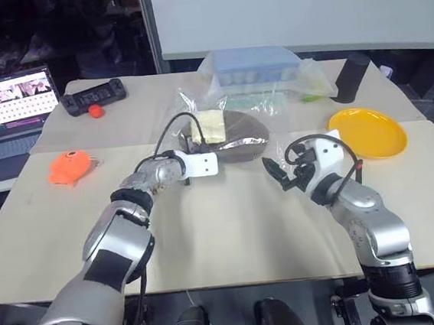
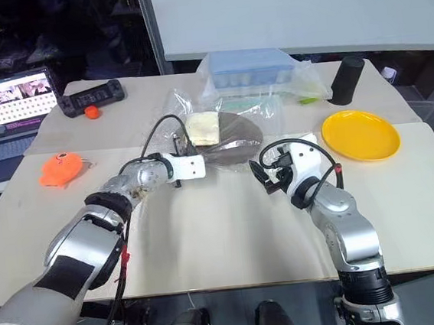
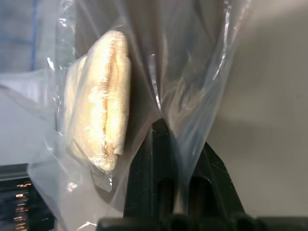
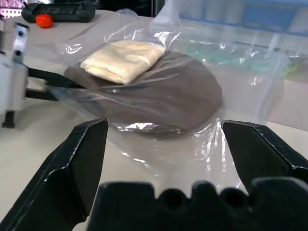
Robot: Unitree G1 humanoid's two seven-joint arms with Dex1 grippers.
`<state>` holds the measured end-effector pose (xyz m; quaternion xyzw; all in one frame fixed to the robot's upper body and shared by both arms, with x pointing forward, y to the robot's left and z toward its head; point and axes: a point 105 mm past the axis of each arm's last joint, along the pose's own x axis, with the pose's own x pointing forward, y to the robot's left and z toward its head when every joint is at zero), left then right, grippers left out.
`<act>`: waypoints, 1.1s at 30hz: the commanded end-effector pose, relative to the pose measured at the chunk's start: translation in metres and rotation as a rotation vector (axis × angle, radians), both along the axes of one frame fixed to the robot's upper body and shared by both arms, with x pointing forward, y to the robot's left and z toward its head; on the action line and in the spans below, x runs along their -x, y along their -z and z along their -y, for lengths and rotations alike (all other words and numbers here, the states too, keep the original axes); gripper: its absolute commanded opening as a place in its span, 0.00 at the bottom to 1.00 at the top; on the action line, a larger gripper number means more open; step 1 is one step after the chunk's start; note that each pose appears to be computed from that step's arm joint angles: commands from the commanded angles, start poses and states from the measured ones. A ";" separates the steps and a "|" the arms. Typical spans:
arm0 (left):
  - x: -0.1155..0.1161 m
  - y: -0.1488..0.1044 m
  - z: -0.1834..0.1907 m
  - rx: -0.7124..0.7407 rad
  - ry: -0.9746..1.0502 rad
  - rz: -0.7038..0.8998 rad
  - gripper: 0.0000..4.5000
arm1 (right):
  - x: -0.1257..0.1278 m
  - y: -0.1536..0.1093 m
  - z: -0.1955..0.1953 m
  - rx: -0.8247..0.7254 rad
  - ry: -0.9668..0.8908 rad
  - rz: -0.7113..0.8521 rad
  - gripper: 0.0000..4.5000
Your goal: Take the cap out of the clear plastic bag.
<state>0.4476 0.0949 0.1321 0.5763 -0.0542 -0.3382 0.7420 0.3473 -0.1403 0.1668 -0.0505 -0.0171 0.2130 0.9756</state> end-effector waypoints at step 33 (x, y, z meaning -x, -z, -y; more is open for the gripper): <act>0.171 -0.004 -0.037 0.378 -0.238 -0.434 0.69 | -0.012 -0.031 -0.031 -0.011 -0.164 0.086 1.00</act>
